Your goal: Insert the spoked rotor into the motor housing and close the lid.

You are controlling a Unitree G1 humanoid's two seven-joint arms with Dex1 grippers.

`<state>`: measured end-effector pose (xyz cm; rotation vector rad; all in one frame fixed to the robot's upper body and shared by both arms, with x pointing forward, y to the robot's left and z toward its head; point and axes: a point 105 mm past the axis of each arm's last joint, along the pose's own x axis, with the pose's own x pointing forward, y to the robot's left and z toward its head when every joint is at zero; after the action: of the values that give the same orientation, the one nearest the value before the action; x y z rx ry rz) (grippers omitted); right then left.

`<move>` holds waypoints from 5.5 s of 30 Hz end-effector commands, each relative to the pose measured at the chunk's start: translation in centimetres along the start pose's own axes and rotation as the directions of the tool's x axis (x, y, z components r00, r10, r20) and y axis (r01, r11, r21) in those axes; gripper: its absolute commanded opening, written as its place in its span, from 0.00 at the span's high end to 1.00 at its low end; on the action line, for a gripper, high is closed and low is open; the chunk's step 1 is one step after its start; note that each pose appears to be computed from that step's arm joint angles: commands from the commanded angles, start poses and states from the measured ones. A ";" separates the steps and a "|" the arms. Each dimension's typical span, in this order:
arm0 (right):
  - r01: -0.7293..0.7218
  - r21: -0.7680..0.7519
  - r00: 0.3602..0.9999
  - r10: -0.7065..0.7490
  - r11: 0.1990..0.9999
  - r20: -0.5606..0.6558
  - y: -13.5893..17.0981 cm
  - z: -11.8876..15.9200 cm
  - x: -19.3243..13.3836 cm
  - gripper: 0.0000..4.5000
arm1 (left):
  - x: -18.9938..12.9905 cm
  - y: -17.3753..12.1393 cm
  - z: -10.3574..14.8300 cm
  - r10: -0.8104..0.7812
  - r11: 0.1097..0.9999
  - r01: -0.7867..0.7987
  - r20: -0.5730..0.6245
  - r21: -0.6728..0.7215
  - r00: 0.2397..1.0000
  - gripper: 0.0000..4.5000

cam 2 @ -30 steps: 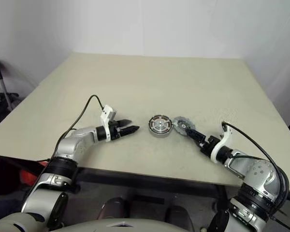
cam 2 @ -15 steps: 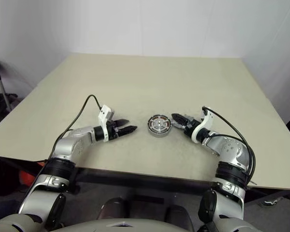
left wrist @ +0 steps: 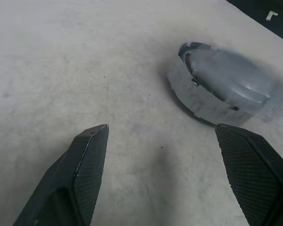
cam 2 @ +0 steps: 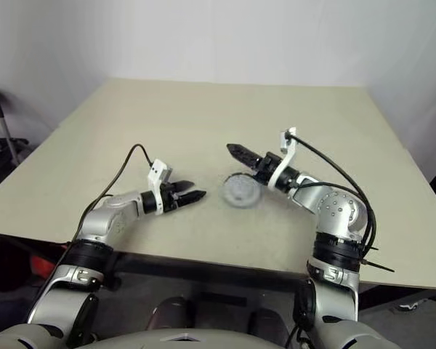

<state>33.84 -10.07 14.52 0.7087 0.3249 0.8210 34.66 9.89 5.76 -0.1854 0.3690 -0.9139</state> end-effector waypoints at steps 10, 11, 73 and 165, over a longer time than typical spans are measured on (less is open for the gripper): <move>0.107 -0.688 0.983 -0.180 0.717 -0.034 -2.7 -0.2 -0.1 0.01 | -0.2 -0.6 1.8 -0.037 0.999 0.037 0.053 0.009 0.998 0.15; 0.087 -0.767 0.982 -0.183 0.636 -0.040 -2.8 -0.3 -0.1 0.01 | -0.2 -0.7 1.9 -0.042 0.999 0.042 0.057 0.008 0.997 0.15; -0.071 -0.761 0.952 -0.183 0.645 -0.244 -4.1 -3.9 2.3 0.32 | -0.7 -0.7 0.9 -0.054 0.997 0.053 0.003 0.049 0.999 0.15; 0.023 -0.784 0.946 -0.267 0.621 -0.184 -6.4 -2.4 2.4 0.32 | -0.5 -0.9 0.1 -0.037 0.999 0.037 0.000 0.025 0.999 0.15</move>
<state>36.91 -9.10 7.33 -0.2255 0.2783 0.8521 33.48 10.15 5.13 -0.1820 0.3960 -0.9387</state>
